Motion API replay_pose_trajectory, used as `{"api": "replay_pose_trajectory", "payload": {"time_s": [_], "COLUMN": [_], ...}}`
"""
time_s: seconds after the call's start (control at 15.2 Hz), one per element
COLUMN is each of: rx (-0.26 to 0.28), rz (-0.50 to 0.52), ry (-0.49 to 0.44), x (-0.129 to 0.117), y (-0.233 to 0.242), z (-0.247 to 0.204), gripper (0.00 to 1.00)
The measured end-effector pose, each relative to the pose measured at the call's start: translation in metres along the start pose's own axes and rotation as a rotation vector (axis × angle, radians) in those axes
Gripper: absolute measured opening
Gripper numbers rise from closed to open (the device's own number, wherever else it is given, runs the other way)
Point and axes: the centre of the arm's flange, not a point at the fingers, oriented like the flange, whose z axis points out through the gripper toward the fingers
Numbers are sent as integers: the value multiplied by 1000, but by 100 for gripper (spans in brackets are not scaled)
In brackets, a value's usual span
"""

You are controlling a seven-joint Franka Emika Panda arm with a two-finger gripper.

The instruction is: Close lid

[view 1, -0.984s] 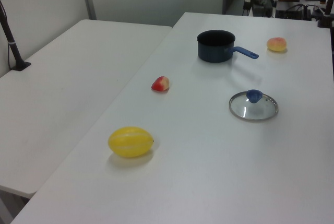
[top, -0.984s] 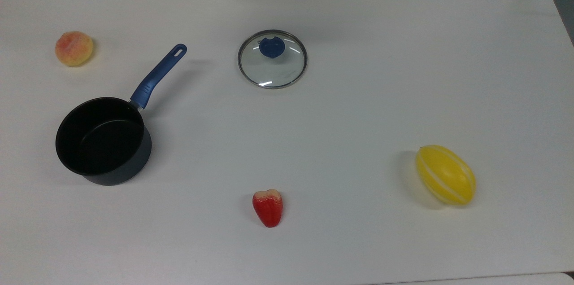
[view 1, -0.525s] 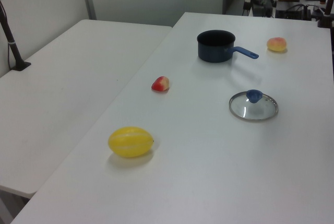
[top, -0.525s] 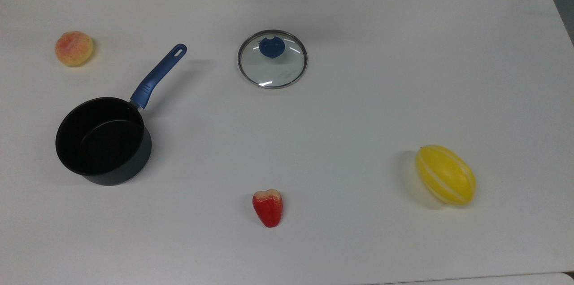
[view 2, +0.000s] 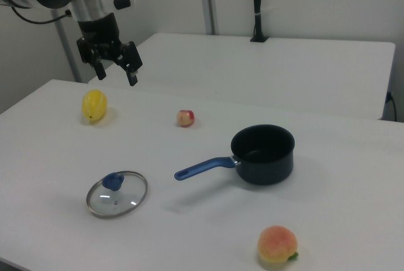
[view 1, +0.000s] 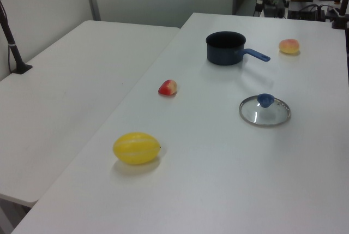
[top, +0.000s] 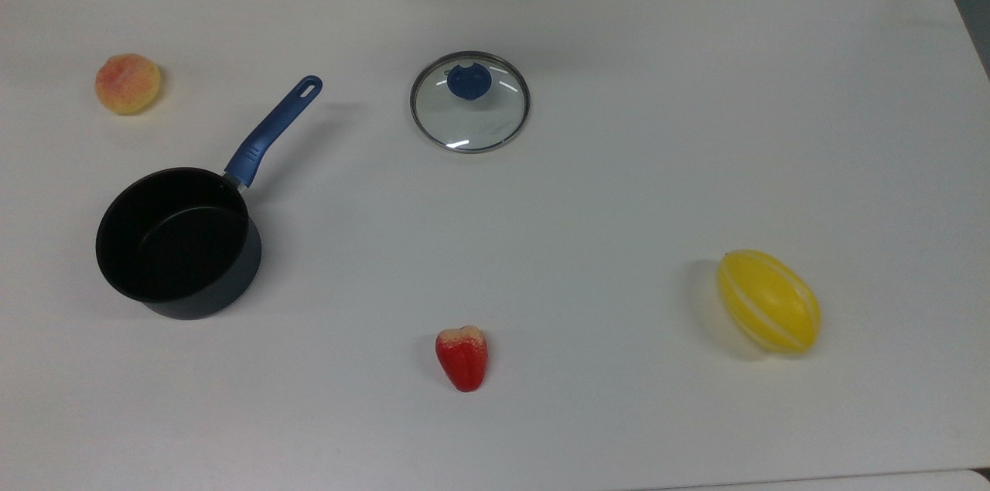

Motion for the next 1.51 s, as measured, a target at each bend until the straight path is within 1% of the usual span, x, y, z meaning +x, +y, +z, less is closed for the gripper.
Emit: {"api": "replay_pose_trajectory", "payload": {"time_s": [0.2,0.66,0.85,1.05,1.51], "rx": [1,4,9,11,6], "rz": [-7,-23,-75,-121,-173], "ry": [-20,-97,-158,-229,-359], "x": [-2,-9,-15,-25,-48], "y": [-3,-10,-19,-41,-61], "z": [6,37,64,97,160], "gripper": [100,100,100,100,100]}}
